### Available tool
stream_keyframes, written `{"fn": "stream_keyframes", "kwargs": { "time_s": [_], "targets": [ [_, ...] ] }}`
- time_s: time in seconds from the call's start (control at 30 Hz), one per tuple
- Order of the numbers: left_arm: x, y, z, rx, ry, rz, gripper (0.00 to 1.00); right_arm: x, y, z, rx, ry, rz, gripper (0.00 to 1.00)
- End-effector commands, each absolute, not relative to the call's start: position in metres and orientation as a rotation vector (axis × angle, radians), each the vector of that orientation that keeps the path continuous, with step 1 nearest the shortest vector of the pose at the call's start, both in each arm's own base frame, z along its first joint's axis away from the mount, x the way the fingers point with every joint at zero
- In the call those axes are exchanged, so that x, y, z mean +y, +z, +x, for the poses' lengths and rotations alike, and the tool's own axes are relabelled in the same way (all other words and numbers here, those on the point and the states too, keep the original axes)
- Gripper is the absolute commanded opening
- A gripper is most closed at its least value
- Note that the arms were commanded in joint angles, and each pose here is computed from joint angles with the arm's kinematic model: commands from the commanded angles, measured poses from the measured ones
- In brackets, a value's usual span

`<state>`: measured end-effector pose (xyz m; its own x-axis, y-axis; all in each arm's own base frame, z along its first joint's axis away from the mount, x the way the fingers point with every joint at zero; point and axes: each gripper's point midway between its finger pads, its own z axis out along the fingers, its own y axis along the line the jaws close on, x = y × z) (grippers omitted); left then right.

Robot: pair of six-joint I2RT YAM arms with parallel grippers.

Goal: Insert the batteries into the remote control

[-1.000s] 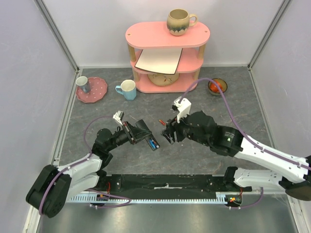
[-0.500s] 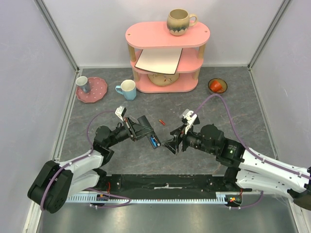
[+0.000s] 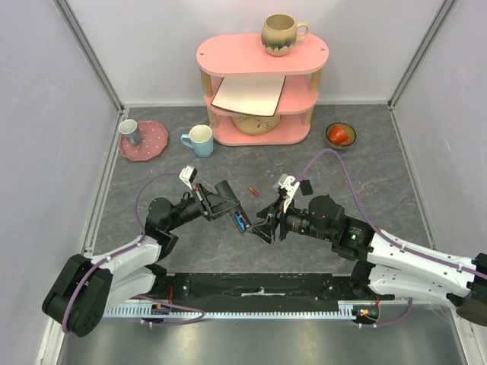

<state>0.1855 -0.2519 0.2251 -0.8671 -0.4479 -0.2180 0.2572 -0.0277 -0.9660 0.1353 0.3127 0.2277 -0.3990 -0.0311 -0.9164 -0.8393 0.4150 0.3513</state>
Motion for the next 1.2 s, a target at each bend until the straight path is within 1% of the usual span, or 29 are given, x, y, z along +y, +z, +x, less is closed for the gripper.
{"fn": "stream_keyframes", "kwargs": {
  "time_s": [0.0, 0.7, 1.17],
  "targets": [
    [-0.253, 0.243, 0.180, 1.728, -1.979, -0.144, 0.02, 0.318, 0.232, 0.138, 1.714, 1.114, -0.761, 0.66],
    [-0.251, 0.244, 0.175, 1.711, -1.988, -0.129, 0.02, 0.319, 0.221, 0.156, 1.775, 1.089, -0.736, 0.58],
    [-0.249, 0.246, 0.170, 1.694, -1.992, -0.111, 0.02, 0.328, 0.221, 0.161, 1.797, 1.199, -0.697, 0.55]
  ]
}}
